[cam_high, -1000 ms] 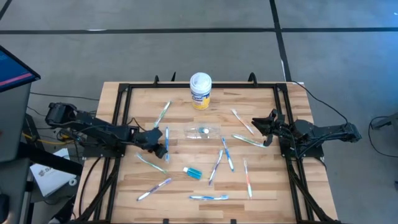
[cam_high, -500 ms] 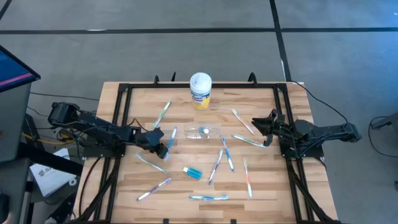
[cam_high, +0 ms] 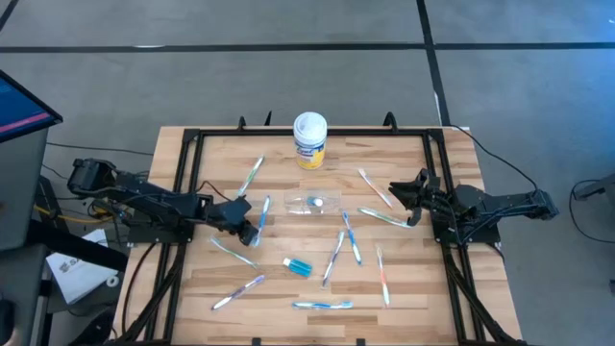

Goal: Pick & Place toothbrushing station
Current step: Put the top left blue toothbrush into the transparent organizer

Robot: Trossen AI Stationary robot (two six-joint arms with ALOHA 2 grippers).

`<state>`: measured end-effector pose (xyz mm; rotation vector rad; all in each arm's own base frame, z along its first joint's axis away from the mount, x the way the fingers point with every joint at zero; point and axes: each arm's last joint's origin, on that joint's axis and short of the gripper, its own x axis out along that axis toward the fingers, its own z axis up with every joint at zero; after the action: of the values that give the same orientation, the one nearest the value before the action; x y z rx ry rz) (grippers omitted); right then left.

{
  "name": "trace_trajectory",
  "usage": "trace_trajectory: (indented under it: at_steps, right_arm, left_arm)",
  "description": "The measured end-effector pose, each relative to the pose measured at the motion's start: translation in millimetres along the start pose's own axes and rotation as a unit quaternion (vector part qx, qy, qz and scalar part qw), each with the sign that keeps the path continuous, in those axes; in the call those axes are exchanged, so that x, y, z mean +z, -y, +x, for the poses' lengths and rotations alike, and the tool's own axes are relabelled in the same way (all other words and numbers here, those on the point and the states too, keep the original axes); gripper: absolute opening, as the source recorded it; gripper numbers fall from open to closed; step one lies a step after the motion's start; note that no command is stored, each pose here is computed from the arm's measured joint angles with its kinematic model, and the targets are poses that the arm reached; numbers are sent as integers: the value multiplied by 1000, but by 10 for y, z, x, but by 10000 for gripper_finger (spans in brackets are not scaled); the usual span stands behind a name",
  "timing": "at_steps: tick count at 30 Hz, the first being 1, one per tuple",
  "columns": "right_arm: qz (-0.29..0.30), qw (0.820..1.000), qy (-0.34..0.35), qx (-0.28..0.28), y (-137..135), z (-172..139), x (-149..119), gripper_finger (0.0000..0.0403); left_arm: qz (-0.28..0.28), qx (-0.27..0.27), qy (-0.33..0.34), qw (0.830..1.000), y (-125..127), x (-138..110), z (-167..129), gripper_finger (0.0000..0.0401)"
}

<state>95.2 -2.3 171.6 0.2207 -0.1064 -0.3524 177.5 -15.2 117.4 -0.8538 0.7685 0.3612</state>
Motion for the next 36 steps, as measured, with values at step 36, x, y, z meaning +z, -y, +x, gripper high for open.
trace_trajectory:
  at_steps: [36]
  right_arm:
    - [-170,985,-31,27,-295,335,182,75]
  left_arm:
    - [31,-225,111,968,398,181,-452,0]
